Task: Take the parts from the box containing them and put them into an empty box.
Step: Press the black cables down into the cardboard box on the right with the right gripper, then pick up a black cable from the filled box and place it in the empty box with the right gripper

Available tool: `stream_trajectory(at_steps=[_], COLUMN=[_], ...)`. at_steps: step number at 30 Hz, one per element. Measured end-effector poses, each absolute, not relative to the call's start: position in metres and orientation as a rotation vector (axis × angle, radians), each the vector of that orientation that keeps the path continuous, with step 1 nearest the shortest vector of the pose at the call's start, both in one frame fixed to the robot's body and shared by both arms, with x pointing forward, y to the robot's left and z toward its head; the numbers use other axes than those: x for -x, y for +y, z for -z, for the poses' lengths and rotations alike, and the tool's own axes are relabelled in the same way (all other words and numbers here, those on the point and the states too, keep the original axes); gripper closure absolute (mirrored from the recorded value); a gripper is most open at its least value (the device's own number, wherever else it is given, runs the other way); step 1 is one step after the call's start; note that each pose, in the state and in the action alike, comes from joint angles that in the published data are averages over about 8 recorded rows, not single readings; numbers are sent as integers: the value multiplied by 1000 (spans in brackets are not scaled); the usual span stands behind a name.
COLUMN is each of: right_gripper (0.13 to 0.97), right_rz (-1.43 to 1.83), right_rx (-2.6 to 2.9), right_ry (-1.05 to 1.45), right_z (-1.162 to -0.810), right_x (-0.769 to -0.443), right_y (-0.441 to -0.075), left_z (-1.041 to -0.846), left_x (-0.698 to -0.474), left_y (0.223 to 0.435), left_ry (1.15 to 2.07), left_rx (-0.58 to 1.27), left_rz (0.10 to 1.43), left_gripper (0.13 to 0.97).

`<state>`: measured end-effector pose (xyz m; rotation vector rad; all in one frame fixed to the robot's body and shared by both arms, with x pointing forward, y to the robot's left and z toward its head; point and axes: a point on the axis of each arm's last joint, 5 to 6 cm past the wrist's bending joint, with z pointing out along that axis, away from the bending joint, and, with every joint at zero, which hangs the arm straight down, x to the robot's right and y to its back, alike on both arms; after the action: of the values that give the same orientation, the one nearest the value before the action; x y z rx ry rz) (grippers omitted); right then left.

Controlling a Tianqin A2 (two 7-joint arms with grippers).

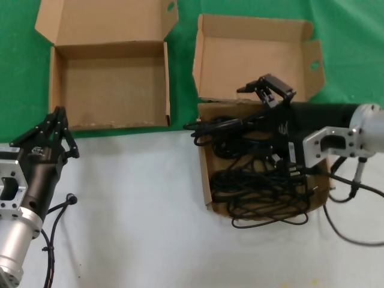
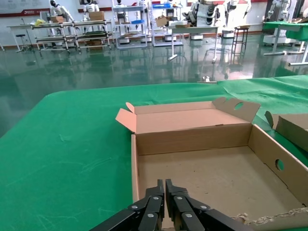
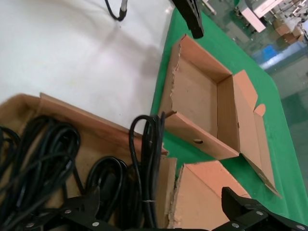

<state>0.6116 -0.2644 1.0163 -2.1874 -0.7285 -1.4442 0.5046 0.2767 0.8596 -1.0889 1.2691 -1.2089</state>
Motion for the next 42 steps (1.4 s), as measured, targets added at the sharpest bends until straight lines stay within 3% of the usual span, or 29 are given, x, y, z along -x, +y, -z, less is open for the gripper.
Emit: stream_trajectory(at_steps=[13,21,25,33,42], right_gripper=[317,506,506,712,853], right_rz=[1456,1451,1453,1445,1440], right_rx=[2189,2208,2210,2209,2199], right_ry=[-780,-784,-783,-791,-800], right_z=[-1013,-1009,-1009,-1006,-1015], right_x=[-634,-641,-644,-648,-640], right_y=[-250,-249,-249,-246,-244], left_z=[-860,-860,-860,-860,-860], left_x=[-505,-505,-505,-505,-505], left_y=[277,277,277,277,277], left_ry=[1269,1269,1269,1269,1269], left_rx=[1089,1089,1089,1089,1089], left_rz=[1209,1209,1209,1209,1209], left_gripper=[950,952,952,952,952])
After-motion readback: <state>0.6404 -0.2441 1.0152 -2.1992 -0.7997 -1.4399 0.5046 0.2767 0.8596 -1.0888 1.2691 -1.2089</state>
